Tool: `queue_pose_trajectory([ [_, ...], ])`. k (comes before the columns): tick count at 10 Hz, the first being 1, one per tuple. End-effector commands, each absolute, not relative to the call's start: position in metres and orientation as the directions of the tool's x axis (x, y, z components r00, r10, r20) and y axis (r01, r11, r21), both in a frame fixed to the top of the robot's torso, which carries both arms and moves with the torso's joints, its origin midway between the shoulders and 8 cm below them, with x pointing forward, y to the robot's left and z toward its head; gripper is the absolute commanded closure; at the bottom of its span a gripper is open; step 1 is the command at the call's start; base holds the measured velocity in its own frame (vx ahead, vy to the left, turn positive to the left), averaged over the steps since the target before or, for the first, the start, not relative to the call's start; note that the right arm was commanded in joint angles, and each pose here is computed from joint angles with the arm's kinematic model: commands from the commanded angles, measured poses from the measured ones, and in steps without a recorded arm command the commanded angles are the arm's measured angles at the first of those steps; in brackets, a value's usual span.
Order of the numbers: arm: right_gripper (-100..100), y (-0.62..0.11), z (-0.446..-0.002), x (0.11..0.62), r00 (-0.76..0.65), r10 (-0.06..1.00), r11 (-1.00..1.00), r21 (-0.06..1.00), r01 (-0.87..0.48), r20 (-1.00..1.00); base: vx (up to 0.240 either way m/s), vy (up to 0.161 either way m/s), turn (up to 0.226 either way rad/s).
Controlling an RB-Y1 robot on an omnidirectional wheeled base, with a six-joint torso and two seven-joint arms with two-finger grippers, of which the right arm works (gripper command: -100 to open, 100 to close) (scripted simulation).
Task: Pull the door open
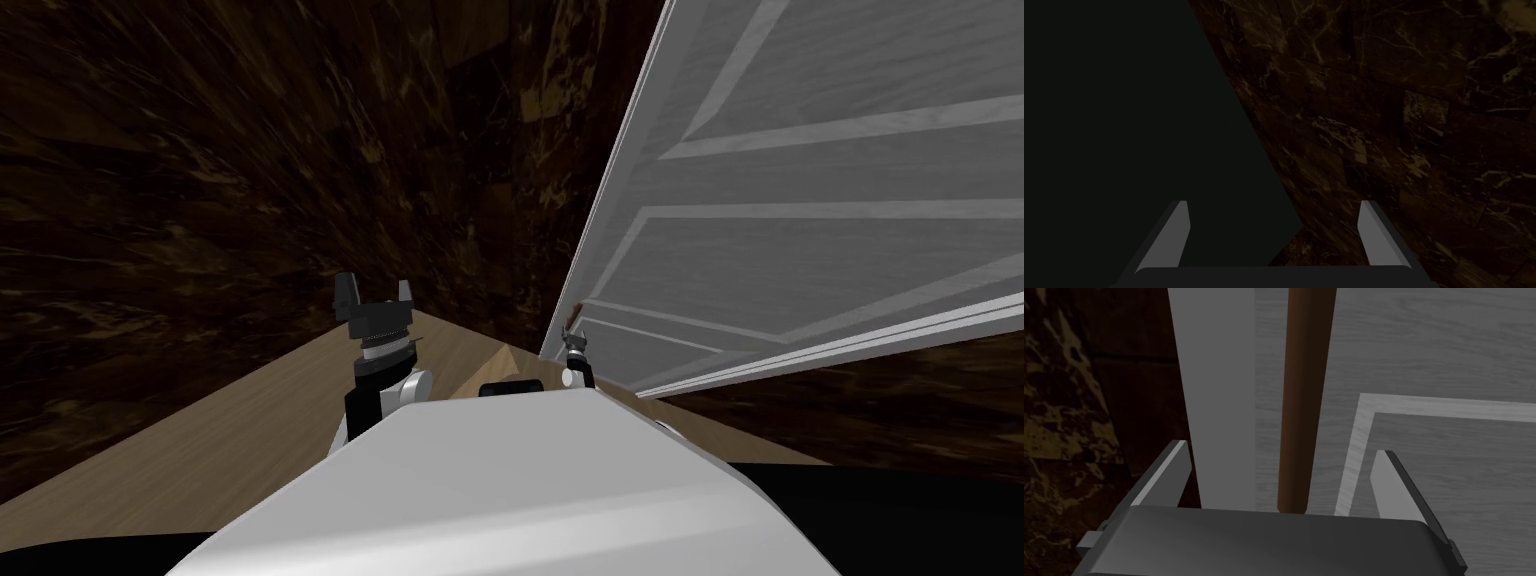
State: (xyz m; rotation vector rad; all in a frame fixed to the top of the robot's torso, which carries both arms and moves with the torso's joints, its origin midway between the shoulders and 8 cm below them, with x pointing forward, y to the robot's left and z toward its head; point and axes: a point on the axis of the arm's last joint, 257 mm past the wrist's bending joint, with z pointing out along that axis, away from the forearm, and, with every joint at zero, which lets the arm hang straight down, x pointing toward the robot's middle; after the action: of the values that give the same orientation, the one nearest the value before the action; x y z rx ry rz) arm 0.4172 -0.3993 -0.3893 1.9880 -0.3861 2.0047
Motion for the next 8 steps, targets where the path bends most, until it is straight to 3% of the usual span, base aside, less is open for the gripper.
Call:
queue_pose_trajectory([
  [1, -100, -0.411, -0.391, 0.413, -0.004, 0.017, -0.918, 0.014, -0.396, 1.0, 0.126, -0.007, 0.04],
  [8, -100, -0.471, -0.391, 0.382, -0.005, 0.018, -0.899, 0.014, -0.438, 1.0, 0.132, -0.014, 0.062],
])
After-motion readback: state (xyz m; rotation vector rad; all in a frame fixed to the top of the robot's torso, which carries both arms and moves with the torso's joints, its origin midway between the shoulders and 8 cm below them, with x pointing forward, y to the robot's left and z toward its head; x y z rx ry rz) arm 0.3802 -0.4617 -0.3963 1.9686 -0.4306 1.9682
